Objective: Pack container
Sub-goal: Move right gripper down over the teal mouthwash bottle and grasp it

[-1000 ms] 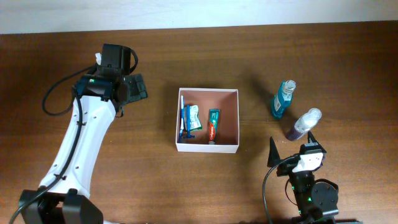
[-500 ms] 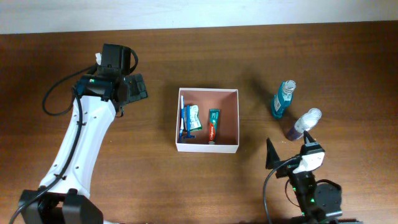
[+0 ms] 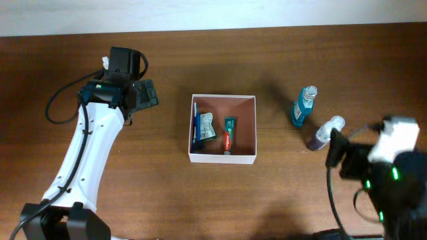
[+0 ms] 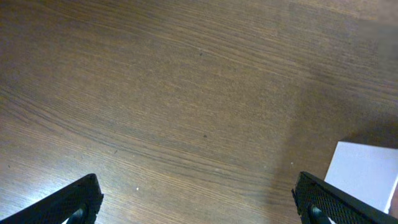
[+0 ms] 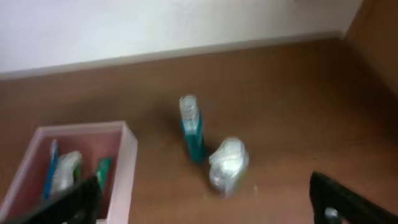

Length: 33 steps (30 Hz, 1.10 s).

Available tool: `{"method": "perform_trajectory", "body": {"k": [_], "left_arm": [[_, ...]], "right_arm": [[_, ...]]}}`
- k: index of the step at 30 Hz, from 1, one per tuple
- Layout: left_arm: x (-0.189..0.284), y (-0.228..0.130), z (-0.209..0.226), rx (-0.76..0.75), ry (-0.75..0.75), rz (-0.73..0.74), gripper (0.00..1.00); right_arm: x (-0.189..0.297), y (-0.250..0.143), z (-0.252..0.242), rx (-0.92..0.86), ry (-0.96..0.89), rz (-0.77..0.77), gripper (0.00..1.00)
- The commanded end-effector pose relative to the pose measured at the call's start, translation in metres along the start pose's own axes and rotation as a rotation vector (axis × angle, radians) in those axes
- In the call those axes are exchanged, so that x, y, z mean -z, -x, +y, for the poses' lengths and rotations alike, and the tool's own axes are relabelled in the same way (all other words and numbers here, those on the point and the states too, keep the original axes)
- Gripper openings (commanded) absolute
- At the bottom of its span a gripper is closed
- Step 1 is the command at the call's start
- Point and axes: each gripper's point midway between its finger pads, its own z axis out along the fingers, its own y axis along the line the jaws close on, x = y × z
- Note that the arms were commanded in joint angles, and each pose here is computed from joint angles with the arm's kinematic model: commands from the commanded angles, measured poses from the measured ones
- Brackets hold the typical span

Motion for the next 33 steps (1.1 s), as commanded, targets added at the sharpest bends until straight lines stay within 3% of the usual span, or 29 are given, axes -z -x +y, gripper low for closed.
{"method": "perform_trajectory", "body": {"k": [1,7,13,22,33], "left_arm": [[0.004,0.004,0.003,0.001,0.010,-0.016,1.00],[0.004,0.004,0.003,0.001,0.010,-0.016,0.99],[0.004,0.004,0.003,0.001,0.010,-0.016,0.99],[0.004,0.004,0.003,0.001,0.010,-0.016,0.99],[0.004,0.004,0.003,0.001,0.010,-0.016,0.99]], "right_arm": [[-0.029,0.009,0.000,0.002,-0.059,0.110,0.98],[-0.077,-0.005,0.002,0.047,-0.111,0.254,0.98],[-0.139,-0.009,0.014,0.164,-0.101,0.322,0.98],[-0.226,-0.038,0.025,0.188,-0.116,0.428,1.00],[-0.249,-0.049,0.032,0.151,-0.055,0.456,0.67]]}}
